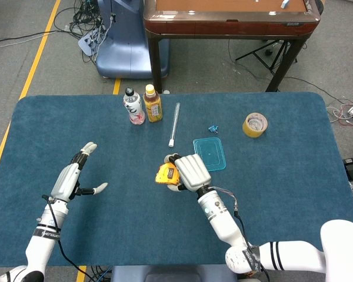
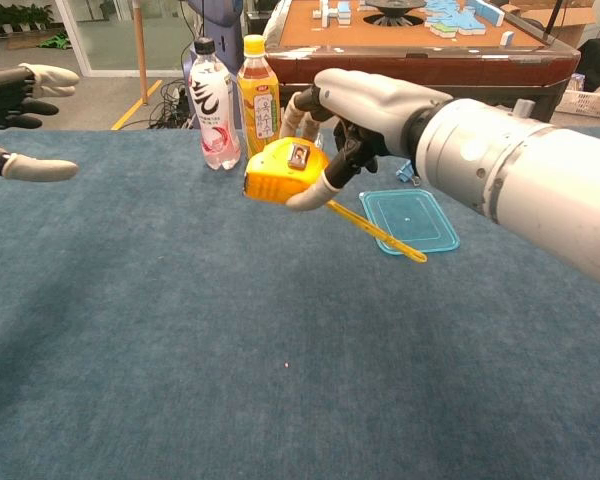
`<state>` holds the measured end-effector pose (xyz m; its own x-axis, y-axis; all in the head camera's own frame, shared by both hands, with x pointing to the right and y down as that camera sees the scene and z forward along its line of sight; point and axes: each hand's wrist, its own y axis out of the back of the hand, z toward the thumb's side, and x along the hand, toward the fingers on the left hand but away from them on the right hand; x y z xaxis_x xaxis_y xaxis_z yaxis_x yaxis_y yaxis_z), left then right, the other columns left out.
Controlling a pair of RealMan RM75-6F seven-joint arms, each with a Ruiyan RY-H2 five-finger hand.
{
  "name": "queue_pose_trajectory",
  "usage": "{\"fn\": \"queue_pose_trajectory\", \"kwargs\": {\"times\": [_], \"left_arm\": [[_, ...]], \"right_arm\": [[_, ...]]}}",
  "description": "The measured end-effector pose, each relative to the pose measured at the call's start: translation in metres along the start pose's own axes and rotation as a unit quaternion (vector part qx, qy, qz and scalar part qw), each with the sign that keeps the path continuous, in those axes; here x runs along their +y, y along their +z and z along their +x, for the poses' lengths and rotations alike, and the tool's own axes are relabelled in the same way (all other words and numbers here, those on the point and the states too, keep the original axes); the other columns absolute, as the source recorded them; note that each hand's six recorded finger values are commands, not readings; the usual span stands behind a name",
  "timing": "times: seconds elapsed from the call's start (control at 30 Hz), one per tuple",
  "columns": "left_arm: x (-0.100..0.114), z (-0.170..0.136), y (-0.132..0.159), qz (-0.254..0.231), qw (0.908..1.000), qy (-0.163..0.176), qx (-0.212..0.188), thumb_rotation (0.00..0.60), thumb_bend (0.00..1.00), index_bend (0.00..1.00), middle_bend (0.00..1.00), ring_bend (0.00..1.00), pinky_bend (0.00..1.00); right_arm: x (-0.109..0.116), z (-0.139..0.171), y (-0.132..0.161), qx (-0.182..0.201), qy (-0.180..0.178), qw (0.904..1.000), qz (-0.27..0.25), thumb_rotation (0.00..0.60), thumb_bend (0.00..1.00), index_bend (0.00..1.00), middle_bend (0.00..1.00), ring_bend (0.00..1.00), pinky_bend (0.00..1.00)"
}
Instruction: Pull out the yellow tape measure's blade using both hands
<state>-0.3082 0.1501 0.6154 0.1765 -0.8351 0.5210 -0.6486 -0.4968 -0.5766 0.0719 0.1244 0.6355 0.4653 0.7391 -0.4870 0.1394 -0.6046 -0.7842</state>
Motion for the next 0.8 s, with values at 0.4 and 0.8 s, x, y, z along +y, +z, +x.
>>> {"fn": "queue_pose_trajectory", "kwargs": {"times": [0.4,0.8], "left_arm": [[-0.025,0.013,0.012,-0.048,0.9986,-0.022,0.005,0.600,0.17,0.00,0.00,0.00,0.00],[-0.046,0.023,0.020,-0.064,0.9975,-0.021,0.018,0.600,0.17,0.00,0.00,0.00,0.00]], "right_arm": [[-0.008,-0.010,0.018,-0.028,-0.007,0.9992,-0.028,0.600,0.63,0.76,0.76,0.74,0.74],[-0.020,-0.027,0.036,-0.044,-0.008,0.9978,-0.049,0.600,0.63,0.77,0.76,0.75,0.74]]}}
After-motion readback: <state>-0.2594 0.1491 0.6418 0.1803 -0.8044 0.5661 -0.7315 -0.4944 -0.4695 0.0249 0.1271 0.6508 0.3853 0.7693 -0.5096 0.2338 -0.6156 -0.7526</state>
